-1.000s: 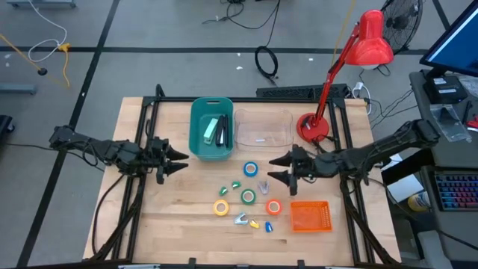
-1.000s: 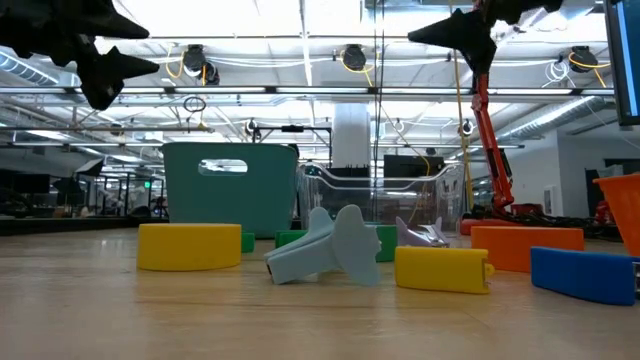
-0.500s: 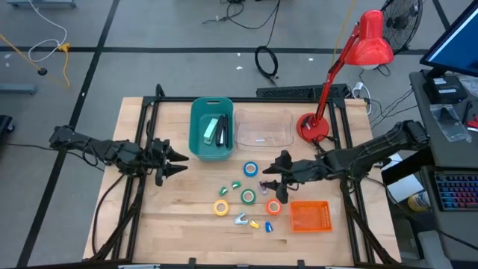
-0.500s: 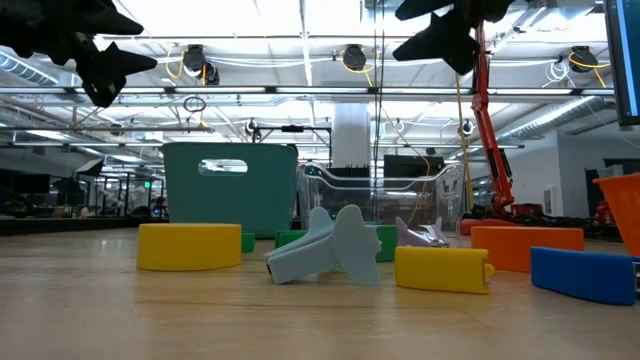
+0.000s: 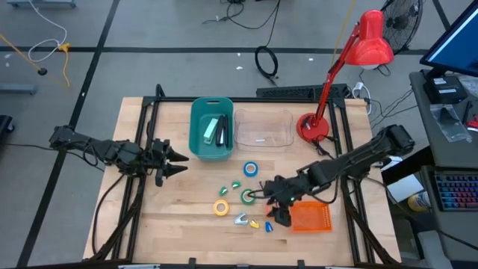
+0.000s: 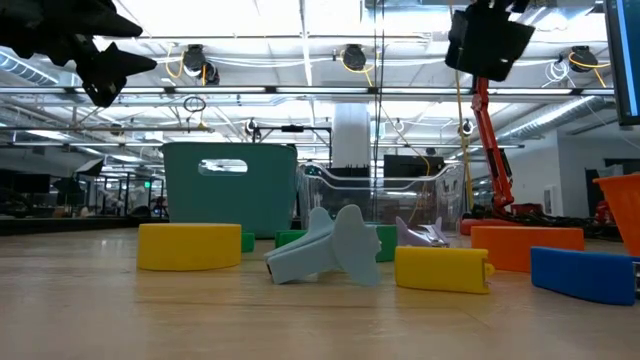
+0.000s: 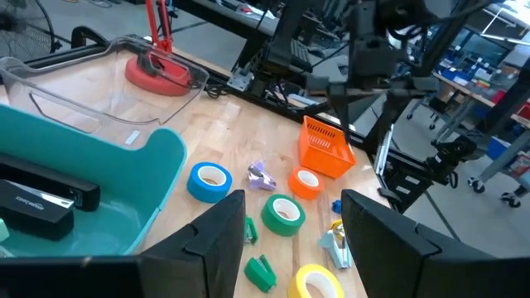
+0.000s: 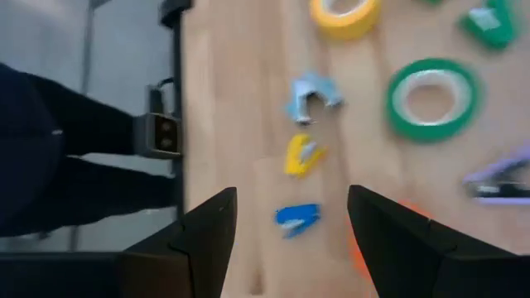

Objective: Pick and place Stapler, Stapler remover, tape
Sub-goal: Put the small blue stapler into the blue bin

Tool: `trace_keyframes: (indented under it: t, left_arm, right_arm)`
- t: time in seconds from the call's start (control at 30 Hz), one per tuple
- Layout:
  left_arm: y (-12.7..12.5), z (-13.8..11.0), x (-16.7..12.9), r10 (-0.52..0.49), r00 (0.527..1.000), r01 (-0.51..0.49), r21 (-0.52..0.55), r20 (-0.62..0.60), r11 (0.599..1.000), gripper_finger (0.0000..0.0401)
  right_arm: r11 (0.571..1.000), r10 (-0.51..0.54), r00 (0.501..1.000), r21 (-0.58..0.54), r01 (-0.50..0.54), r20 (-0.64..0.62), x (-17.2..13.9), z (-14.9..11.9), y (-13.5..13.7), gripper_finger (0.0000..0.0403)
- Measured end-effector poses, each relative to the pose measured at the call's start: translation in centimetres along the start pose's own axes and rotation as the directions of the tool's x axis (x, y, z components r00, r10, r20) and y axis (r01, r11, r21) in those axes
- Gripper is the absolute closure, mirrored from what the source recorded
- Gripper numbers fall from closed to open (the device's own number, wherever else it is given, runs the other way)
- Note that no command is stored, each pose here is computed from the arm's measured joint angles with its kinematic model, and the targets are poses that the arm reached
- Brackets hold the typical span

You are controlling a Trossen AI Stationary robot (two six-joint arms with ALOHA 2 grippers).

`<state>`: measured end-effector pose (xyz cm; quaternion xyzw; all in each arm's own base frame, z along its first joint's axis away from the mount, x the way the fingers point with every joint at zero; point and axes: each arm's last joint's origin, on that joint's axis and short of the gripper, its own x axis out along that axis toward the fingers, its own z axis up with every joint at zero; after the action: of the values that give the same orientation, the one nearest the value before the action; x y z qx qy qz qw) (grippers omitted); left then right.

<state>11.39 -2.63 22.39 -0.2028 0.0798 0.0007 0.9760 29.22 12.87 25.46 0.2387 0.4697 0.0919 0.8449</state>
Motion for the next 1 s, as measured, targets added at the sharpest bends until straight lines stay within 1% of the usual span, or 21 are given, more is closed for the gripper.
trace_keyframes:
  t: [0.13, 0.23, 0.3, 0.43, 0.6, 0.7, 0.87, 1.0]
  left_arm:
    - [0.0, 0.0, 0.0, -0.003, 1.000, 0.003, 0.004, -0.001, 1.000, 0.0201]
    - [0.0, 0.0, 0.0, -0.012, 1.000, 0.012, 0.006, -0.006, 1.000, 0.0201]
    - [-0.1, 0.0, 0.0, -0.022, 1.000, 0.022, 0.006, -0.010, 1.000, 0.0201]
    - [-0.1, -0.1, 0.0, -0.050, 0.998, 0.050, 0.006, -0.024, 0.999, 0.0201]
    - [-0.2, -0.1, 0.0, -0.073, 0.997, 0.073, 0.016, -0.036, 0.997, 0.0201]
    - [-0.3, -0.1, 0.0, -0.089, 0.995, 0.091, 0.028, -0.044, 0.995, 0.0201]
    - [-0.2, -0.2, 0.0, -0.089, 0.995, 0.090, 0.029, -0.047, 0.996, 0.0201]
    - [-0.1, -0.5, 0.0, -0.074, 0.994, 0.076, 0.026, -0.078, 0.997, 0.0201]
  right_arm:
    - [0.998, 0.033, 0.998, 0.052, -0.029, -0.061, 1.0, -0.4, 0.6, 0.0179]
    - [0.995, 0.030, 0.995, 0.098, -0.021, -0.091, 1.9, -0.7, 0.8, 0.0179]
    - [0.991, 0.047, 0.993, 0.130, -0.033, -0.108, 2.4, -0.7, 1.0, 0.0179]
    - [0.975, 0.070, 0.985, 0.220, -0.034, -0.156, 3.5, -0.9, 0.9, 0.0179]
    - [0.947, 0.075, 0.981, 0.322, -0.013, -0.182, 4.1, -1.1, 0.8, 0.0179]
    - [0.932, 0.073, 0.980, 0.362, -0.001, -0.185, 4.3, -1.1, 0.7, 0.0179]
    - [0.918, 0.085, 0.981, 0.396, -0.010, -0.174, 4.3, -1.0, 0.9, 0.0179]
    - [0.901, 0.121, 0.984, 0.430, -0.053, -0.132, 4.3, -0.6, 1.2, 0.0179]
